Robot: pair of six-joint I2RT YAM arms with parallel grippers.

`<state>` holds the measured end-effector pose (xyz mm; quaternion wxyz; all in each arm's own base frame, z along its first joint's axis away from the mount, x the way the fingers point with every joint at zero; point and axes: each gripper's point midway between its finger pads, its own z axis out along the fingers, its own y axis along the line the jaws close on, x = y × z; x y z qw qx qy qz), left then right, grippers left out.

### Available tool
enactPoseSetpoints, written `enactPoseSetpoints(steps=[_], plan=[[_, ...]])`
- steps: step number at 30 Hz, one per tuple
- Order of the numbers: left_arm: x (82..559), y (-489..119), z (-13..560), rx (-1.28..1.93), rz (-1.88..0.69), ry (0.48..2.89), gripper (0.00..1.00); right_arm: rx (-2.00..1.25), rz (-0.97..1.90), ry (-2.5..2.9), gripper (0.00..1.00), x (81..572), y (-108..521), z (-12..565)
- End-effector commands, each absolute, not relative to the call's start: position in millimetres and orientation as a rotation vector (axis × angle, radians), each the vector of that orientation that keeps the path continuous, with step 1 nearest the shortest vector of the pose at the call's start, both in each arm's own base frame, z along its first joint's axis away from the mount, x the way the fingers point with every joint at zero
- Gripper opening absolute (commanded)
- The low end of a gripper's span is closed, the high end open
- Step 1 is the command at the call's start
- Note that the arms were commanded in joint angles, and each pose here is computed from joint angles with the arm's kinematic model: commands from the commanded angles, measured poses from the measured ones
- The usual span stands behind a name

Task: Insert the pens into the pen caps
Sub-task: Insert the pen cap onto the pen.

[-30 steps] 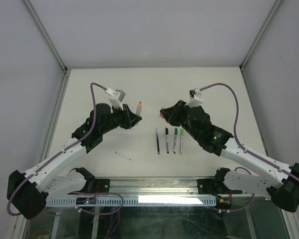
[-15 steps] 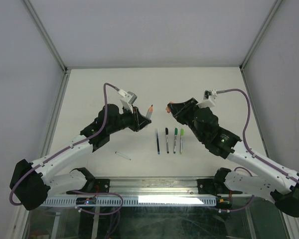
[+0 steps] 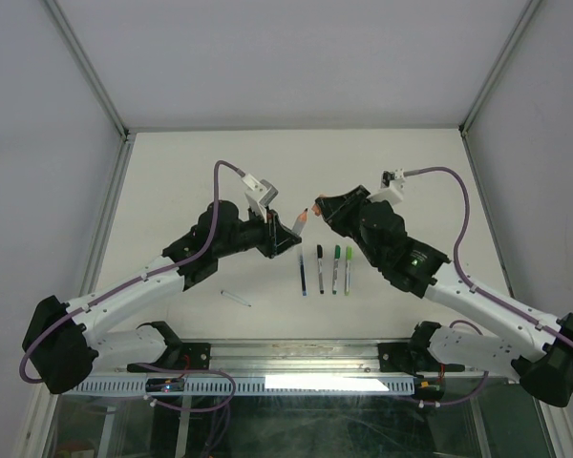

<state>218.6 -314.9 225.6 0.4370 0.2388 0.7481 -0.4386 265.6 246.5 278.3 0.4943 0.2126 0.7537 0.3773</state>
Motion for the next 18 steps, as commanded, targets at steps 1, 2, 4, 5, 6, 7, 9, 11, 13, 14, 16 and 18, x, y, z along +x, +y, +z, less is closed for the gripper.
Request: enactPoseSetpoints(steps=[1,2,4,5,6,7,9,11,13,14,16,18], plan=[[215,-327,263,0.660,-1.135,1.713,0.00,0.516,0.943,1.721,0.00,273,245,317],[214,-327,264,0.666,-1.138,1.710,0.00,0.489,0.923,1.716,0.00,273,244,318],[211,-327,269,0.677,-1.151,1.695,0.00,0.400,0.868,1.689,0.00,274,239,324],[209,-327,274,0.676,-1.164,1.685,0.00,0.343,0.853,1.655,0.00,273,237,331],[206,-326,282,0.671,-1.179,1.669,0.00,0.276,0.852,1.607,0.00,270,236,341],[204,-325,289,0.664,-1.196,1.655,0.00,0.206,0.864,1.553,0.00,266,236,351],[196,-324,310,0.664,-1.242,1.608,0.00,0.081,0.869,1.484,0.00,256,235,368],[187,-322,329,0.668,-1.284,1.556,0.00,0.009,0.865,1.453,0.00,249,231,382],[180,-319,347,0.666,-1.317,1.507,0.00,-0.053,0.889,1.431,0.00,244,229,395],[177,-318,355,0.666,-1.331,1.487,0.00,-0.074,0.903,1.414,0.00,245,227,402],[171,-315,371,0.667,-1.350,1.448,0.00,-0.130,0.947,1.399,0.00,251,226,412],[167,-312,387,0.665,-1.363,1.411,0.00,-0.208,1.035,1.387,0.00,260,226,422]])
